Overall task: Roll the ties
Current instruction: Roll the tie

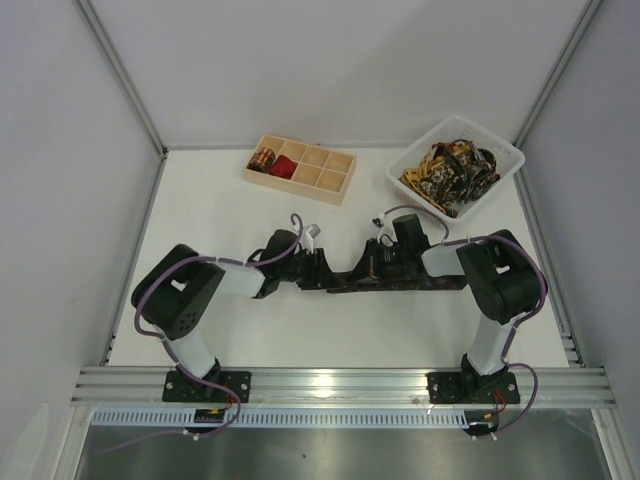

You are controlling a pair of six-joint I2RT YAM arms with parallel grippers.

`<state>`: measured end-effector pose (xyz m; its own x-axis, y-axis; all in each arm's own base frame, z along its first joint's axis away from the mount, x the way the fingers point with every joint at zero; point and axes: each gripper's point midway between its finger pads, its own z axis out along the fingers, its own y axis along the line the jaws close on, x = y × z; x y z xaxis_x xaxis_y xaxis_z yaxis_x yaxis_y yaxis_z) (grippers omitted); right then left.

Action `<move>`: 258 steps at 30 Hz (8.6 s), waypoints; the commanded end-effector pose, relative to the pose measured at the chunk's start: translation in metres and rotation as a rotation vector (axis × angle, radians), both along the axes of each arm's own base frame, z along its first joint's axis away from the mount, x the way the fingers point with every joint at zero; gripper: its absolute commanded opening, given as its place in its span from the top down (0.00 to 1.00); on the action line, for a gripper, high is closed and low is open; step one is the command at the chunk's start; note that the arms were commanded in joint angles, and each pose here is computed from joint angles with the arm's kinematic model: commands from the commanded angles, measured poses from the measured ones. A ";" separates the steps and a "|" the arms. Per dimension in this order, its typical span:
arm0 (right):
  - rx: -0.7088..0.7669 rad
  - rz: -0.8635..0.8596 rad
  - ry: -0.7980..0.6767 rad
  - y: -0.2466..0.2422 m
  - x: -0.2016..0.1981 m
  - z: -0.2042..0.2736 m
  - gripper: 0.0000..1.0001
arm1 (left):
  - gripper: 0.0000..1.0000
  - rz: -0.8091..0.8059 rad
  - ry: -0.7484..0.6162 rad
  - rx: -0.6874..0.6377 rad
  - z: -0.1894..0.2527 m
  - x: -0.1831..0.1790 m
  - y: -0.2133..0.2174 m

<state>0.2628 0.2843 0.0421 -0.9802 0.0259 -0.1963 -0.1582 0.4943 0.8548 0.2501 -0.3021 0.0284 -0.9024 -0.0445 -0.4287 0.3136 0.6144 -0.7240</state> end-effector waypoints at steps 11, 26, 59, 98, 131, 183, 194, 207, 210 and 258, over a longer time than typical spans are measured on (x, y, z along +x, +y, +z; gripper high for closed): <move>-0.102 -0.041 -0.072 -0.009 0.022 0.007 1.00 | 0.60 -0.050 0.003 -0.007 0.016 0.005 -0.015; -0.096 -0.048 -0.075 -0.020 0.027 0.007 1.00 | 0.59 -0.063 0.011 -0.012 0.013 0.006 -0.018; -0.105 -0.046 -0.052 -0.011 0.024 -0.004 1.00 | 0.64 -0.024 0.074 0.016 0.000 0.017 -0.022; -0.476 -0.224 -0.091 -0.084 -0.003 -0.024 1.00 | 0.73 -0.125 0.096 0.216 0.010 -0.003 0.028; -0.101 -0.021 -0.117 0.029 0.003 0.022 1.00 | 0.74 -0.170 0.088 0.520 0.022 0.003 0.030; -0.087 -0.026 -0.039 0.014 0.006 0.011 1.00 | 0.60 -0.239 0.038 0.331 0.057 -0.003 -0.090; -0.108 -0.040 -0.025 0.011 0.007 0.004 1.00 | 0.51 -0.244 0.018 0.346 0.051 -0.009 -0.101; -0.230 -0.005 -0.075 -0.008 0.012 0.014 1.00 | 0.52 -0.268 0.031 0.375 0.027 -0.009 -0.099; -0.219 -0.001 -0.078 -0.008 0.011 0.021 1.00 | 0.51 -0.281 0.033 0.367 0.025 -0.009 -0.101; -0.300 -0.112 0.044 -0.042 0.012 -0.040 1.00 | 0.54 -0.241 0.029 0.462 0.026 0.014 -0.066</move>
<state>0.3052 0.2197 0.0188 -0.9566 0.1403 -0.2554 -0.0640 0.7538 0.6540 0.2632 -0.3826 0.0518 -0.8851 0.3442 -0.3133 0.4573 0.7685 -0.4475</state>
